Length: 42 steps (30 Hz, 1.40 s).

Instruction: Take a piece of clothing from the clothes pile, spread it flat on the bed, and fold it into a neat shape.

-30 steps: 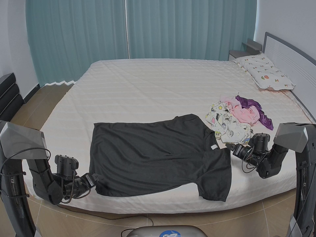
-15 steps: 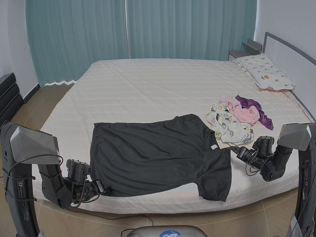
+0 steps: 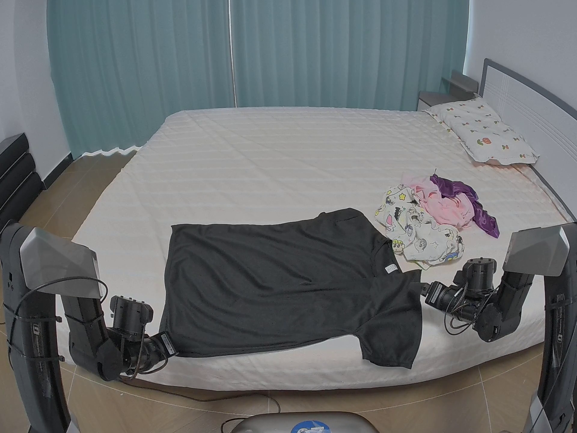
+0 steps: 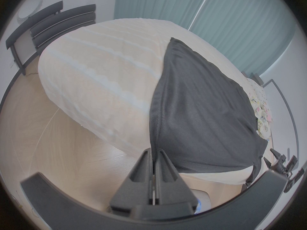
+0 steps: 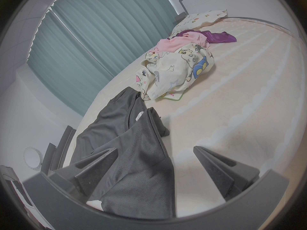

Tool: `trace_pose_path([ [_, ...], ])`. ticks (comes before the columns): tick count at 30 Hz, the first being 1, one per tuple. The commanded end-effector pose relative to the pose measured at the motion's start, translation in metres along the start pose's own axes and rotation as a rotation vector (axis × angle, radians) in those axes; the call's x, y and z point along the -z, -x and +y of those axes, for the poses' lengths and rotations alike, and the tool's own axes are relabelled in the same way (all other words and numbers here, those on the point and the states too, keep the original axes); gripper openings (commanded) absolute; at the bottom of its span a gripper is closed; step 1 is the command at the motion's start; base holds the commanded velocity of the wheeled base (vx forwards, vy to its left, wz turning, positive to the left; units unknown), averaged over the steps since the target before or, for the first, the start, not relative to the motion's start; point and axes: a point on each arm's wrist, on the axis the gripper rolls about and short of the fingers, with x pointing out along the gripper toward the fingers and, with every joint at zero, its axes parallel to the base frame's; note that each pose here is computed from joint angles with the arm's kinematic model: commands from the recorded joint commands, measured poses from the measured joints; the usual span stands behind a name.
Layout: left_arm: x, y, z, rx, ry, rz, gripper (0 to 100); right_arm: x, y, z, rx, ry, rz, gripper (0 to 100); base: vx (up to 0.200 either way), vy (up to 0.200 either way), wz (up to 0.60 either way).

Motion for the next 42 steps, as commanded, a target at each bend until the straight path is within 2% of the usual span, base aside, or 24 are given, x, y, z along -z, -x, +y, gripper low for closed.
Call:
trace_pose_path([
  [1,0.001,0.004,0.012,-0.028,0.006,0.020,0,0.004,0.000,0.002,-0.005,0.007,0.014,100,0.000,0.000,0.00],
  [5,0.005,0.006,0.016,-0.041,-0.018,0.034,0,0.010,-0.001,0.007,-0.013,0.020,0.034,100,0.000,0.000,0.00],
  [16,-0.006,0.003,0.010,-0.001,0.001,-0.028,0,0.018,-0.011,0.011,-0.024,0.032,0.056,100,0.000,0.000,0.00],
  [22,-0.014,0.001,0.005,0.023,0.083,-0.058,0,0.019,-0.017,0.011,-0.027,0.031,0.074,100,0.000,0.000,0.00],
  [23,-0.015,0.001,0.005,0.025,0.085,-0.061,0,0.018,-0.017,0.011,-0.036,0.031,0.077,0,0.000,0.000,0.00],
  [30,-0.027,0.007,-0.003,0.064,0.091,-0.114,0,0.009,-0.030,0.013,-0.053,0.022,0.064,0,0.000,0.000,0.00],
  [34,-0.038,0.009,-0.009,0.090,0.104,-0.157,0,-0.003,-0.037,0.018,-0.075,0.025,0.017,0,0.000,0.000,0.00],
  [39,-0.055,0.004,-0.016,0.128,0.176,-0.208,0,-0.012,-0.046,0.022,-0.105,0.034,-0.034,0,0.000,0.000,0.00],
  [42,-0.056,0.001,-0.016,0.131,0.216,-0.207,0,-0.014,-0.051,0.024,-0.116,0.038,-0.049,0,0.000,0.000,0.00],
])
